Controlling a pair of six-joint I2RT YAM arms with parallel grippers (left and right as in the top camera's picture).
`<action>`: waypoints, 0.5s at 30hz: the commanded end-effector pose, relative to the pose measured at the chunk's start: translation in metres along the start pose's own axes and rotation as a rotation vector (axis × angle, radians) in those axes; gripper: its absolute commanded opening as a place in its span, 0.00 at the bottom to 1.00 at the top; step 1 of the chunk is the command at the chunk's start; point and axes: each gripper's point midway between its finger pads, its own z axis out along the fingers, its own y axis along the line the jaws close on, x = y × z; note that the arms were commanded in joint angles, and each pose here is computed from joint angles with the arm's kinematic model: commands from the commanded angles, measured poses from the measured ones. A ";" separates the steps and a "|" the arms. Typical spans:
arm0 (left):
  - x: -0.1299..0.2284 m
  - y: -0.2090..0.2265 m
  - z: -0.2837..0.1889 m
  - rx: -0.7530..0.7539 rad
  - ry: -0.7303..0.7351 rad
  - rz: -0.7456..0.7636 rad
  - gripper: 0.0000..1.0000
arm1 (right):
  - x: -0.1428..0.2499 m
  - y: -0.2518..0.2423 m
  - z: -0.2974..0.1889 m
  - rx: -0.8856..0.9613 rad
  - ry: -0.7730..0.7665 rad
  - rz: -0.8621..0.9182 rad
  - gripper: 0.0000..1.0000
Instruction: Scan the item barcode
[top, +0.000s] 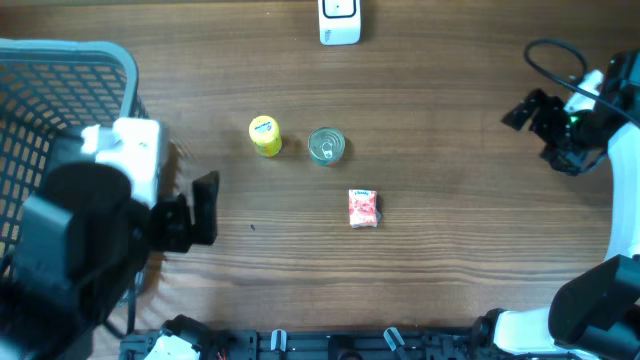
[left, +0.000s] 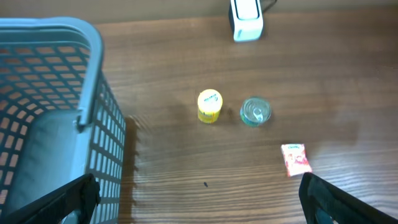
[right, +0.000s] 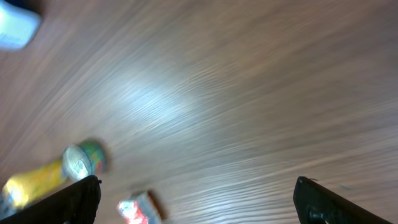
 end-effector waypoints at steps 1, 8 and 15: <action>0.003 0.004 -0.004 -0.013 -0.005 -0.036 1.00 | 0.019 0.037 0.009 -0.064 0.054 -0.224 1.00; 0.003 0.014 -0.006 -0.067 -0.012 -0.036 1.00 | 0.067 0.102 0.030 -0.149 0.117 -0.903 1.00; -0.002 0.041 -0.010 -0.222 -0.062 -0.141 1.00 | 0.079 0.138 0.037 -0.212 0.070 -1.131 1.00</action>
